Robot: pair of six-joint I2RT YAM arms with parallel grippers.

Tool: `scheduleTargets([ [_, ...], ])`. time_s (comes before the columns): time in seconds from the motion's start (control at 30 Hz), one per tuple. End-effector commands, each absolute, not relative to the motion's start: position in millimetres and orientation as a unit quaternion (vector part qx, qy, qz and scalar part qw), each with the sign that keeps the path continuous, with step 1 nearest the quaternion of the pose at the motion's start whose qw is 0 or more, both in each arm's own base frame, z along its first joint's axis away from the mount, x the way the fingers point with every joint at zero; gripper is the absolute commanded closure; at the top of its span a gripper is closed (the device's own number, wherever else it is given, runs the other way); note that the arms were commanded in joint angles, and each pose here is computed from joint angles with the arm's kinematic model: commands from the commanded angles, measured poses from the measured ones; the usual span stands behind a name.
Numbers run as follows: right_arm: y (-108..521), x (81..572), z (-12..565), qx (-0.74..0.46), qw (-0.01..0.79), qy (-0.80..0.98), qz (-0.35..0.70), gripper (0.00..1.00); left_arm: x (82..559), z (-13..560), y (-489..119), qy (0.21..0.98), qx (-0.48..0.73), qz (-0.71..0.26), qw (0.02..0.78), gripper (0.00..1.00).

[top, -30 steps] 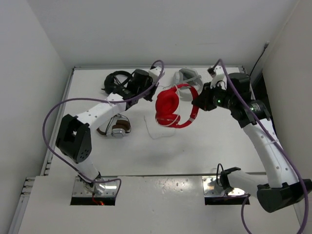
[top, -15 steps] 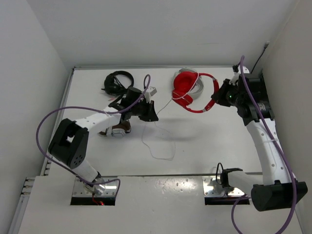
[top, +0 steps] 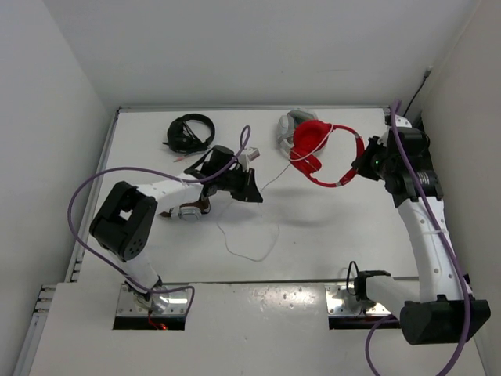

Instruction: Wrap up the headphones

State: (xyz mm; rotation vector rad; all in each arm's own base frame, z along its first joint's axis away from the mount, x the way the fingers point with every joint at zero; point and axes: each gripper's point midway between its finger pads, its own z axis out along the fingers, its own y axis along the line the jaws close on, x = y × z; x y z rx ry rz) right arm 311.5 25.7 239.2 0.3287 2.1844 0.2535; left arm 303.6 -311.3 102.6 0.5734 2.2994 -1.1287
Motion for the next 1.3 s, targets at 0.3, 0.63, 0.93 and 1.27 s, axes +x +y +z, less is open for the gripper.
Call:
scheduleTargets([
  [0.3, 23, 350, 252, 0.198, 0.485, 0.841, 0.134, 1.00, 279, 104, -320, 0.843, 0.290, -0.346, 0.292, 0.89],
  [0.63, 23, 336, 246, 0.170, 0.469, 0.858, 0.124, 1.00, 293, 88, -268, 0.840, 0.406, -0.245, 0.264, 0.77],
  [0.93, 39, 325, 247, 0.127, 0.476, 0.863, 0.114, 1.00, 292, 115, -239, 0.765, 0.534, -0.191, 0.306, 0.62],
  [1.27, 42, 326, 244, 0.123, 0.472, 0.865, 0.115, 1.00, 217, 89, -255, 0.595, 0.730, -0.164, 0.294, 0.62],
])
